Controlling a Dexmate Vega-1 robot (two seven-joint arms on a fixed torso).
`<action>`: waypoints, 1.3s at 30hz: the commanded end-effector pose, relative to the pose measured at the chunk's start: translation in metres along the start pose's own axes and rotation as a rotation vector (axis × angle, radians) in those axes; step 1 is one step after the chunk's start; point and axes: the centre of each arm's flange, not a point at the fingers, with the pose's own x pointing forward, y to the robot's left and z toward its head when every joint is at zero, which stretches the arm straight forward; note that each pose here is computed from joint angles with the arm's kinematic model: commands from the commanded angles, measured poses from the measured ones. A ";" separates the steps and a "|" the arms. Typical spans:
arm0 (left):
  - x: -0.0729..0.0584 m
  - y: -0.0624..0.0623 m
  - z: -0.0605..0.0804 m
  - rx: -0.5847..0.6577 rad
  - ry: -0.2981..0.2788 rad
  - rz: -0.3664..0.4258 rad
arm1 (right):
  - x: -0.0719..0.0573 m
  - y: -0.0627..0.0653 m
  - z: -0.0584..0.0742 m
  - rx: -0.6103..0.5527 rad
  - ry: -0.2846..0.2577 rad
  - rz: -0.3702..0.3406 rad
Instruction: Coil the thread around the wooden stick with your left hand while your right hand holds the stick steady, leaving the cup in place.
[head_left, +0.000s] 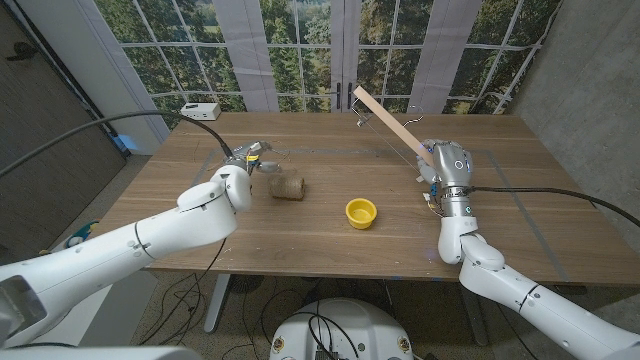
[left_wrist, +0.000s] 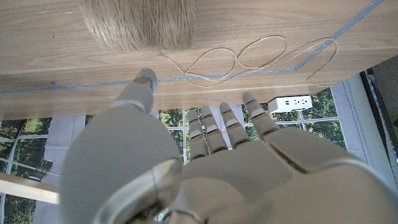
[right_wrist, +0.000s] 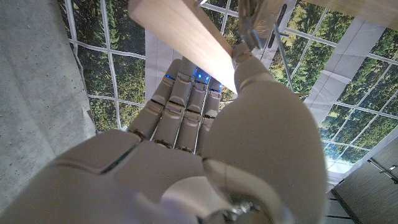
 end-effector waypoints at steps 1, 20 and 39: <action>0.000 0.000 0.010 0.149 0.005 -0.055 | 0.000 0.001 0.001 -0.003 -0.001 -0.004; 0.013 -0.007 0.039 0.307 -0.037 -0.169 | -0.010 -0.004 -0.002 -0.003 0.009 -0.004; 0.009 -0.016 0.051 0.400 -0.024 -0.235 | -0.018 -0.010 -0.007 -0.006 0.012 -0.013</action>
